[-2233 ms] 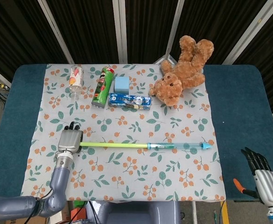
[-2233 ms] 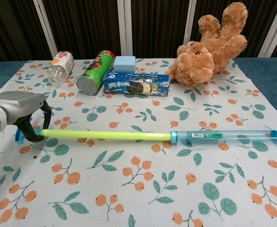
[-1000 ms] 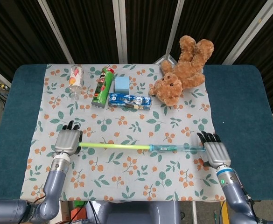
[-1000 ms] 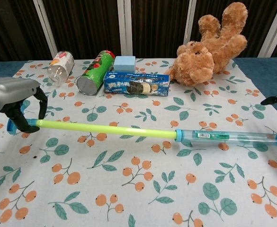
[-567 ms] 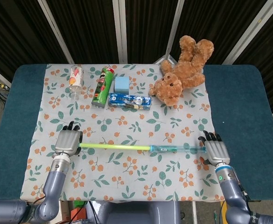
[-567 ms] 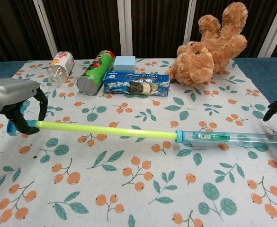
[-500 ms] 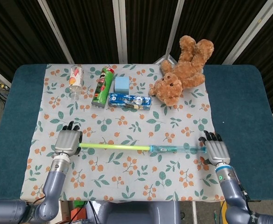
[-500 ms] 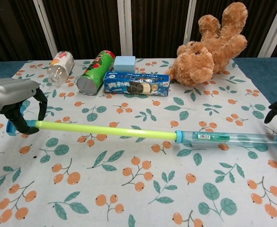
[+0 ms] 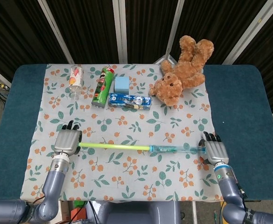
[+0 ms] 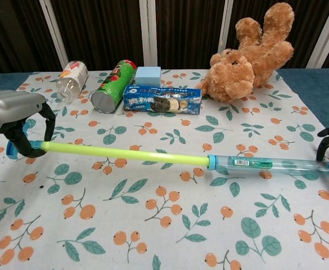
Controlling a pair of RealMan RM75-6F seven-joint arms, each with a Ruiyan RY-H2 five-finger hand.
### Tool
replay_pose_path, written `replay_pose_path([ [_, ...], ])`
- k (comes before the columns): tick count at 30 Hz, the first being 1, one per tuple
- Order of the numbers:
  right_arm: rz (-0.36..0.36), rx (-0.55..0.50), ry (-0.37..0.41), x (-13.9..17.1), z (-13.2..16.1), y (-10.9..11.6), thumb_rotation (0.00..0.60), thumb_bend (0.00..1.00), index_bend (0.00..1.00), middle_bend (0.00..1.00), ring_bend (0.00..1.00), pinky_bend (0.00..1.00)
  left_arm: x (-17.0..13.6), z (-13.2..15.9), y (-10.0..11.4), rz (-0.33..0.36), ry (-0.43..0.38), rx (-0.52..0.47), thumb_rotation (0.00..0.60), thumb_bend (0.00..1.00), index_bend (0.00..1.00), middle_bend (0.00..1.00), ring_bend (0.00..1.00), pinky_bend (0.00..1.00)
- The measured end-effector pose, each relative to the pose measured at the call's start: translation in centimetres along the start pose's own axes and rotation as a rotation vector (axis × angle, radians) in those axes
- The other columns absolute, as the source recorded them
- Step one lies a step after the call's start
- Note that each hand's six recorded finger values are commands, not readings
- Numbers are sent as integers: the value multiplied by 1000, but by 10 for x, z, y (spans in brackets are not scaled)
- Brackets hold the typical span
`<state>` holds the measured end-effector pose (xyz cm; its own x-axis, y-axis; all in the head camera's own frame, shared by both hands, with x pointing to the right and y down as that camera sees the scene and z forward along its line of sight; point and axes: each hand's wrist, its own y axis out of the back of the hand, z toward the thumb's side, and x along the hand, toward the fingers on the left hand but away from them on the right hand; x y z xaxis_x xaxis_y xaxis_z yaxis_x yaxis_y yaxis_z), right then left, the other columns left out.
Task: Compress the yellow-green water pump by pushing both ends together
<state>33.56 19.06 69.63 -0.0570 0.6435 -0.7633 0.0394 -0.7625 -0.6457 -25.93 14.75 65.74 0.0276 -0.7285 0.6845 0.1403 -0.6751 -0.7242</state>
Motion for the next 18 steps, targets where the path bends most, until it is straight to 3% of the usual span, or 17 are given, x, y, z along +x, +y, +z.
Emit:
replay_pose_path([
  [11,1,-3,-1,-4,3,-1,600,331,403,81,0,0,-1,-3,0,0,8,10,600,458,640,202,58,184],
  [18,1,-5,-5,-5,3,0,600,359,468,95,0,0,-1,-3,-3,-5,5,13,600,458,640,201,58,184],
])
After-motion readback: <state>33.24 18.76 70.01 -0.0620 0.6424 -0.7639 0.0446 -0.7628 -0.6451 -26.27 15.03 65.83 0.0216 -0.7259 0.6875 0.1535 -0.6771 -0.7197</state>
